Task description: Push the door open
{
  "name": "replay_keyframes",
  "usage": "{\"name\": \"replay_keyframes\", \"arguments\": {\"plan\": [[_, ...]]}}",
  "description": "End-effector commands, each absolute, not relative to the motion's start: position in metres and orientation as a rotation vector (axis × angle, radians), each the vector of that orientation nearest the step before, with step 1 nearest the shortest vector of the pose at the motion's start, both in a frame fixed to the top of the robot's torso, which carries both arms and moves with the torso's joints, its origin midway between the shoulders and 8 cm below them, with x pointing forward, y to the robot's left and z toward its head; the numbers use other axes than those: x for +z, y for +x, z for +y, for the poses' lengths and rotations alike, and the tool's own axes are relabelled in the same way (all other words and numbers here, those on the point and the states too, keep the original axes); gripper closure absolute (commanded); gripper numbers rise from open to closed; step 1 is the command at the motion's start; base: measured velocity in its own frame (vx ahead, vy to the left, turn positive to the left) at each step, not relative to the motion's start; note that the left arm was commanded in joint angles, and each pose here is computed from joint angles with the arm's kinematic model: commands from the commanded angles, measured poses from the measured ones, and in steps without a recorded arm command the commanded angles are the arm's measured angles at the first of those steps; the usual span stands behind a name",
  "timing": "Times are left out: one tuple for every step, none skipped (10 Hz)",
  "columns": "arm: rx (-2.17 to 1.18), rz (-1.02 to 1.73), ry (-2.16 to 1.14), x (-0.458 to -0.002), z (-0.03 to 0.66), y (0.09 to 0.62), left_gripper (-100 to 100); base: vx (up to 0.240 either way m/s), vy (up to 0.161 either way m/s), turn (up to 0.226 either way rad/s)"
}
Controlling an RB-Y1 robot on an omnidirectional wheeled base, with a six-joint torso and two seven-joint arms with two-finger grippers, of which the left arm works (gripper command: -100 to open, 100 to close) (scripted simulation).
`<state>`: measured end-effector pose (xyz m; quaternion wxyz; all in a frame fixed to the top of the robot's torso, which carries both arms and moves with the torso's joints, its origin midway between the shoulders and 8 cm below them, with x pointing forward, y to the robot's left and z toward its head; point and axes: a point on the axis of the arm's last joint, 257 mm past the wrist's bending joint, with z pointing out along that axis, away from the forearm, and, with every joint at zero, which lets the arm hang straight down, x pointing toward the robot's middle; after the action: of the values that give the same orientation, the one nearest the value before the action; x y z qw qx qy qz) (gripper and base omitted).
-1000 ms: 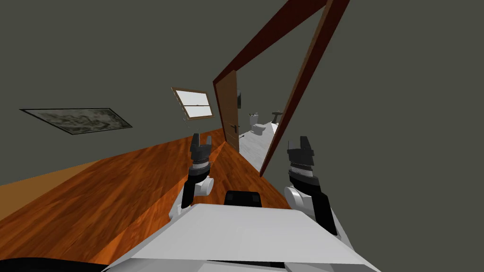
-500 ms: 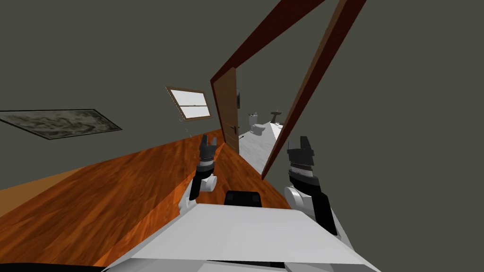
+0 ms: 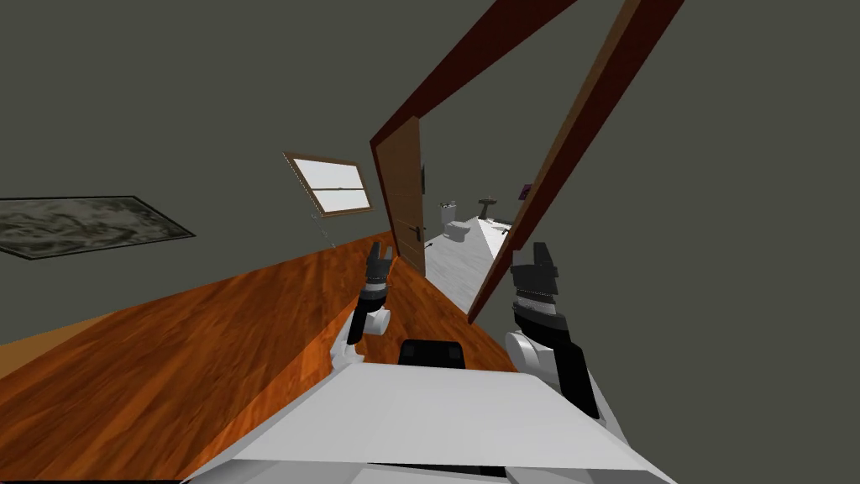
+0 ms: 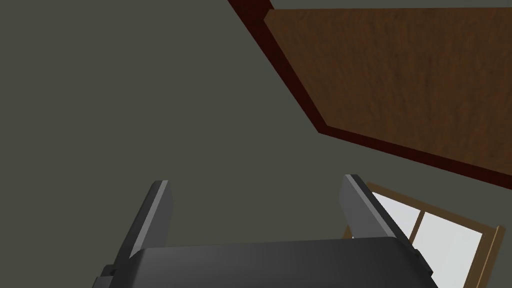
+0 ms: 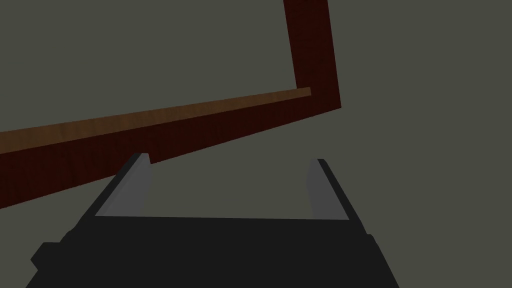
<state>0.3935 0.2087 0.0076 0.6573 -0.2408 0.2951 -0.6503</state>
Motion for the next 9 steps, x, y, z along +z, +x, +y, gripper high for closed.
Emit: {"name": "replay_keyframes", "arguments": {"plan": [[-1.483, 0.688, -0.560, -0.002, 0.206, 0.402, -100, 0.107, 0.111, -0.052], [-1.488, 0.700, -0.568, -0.007, 0.203, 0.408, -100, 0.086, 0.096, -0.057], [-1.494, 0.712, -0.576, -0.012, 0.201, 0.413, -100, 0.078, 0.085, -0.049], [-1.499, 0.724, -0.584, -0.017, 0.198, 0.418, -100, 0.087, 0.077, -0.063], [-1.504, 0.737, -0.592, -0.023, 0.196, 0.424, -100, 0.095, 0.100, -0.062], [-1.509, 0.750, -0.601, -0.029, 0.193, 0.429, -100, 0.088, 0.091, -0.056], [-1.514, 0.763, -0.610, -0.035, 0.190, 0.435, -100, 0.094, 0.091, -0.053], [-1.518, 0.776, -0.619, -0.040, 0.187, 0.440, -100, 0.086, 0.101, -0.054], [-1.523, 0.790, -0.628, -0.046, 0.185, 0.445, -100, 0.093, 0.098, -0.063]]}}
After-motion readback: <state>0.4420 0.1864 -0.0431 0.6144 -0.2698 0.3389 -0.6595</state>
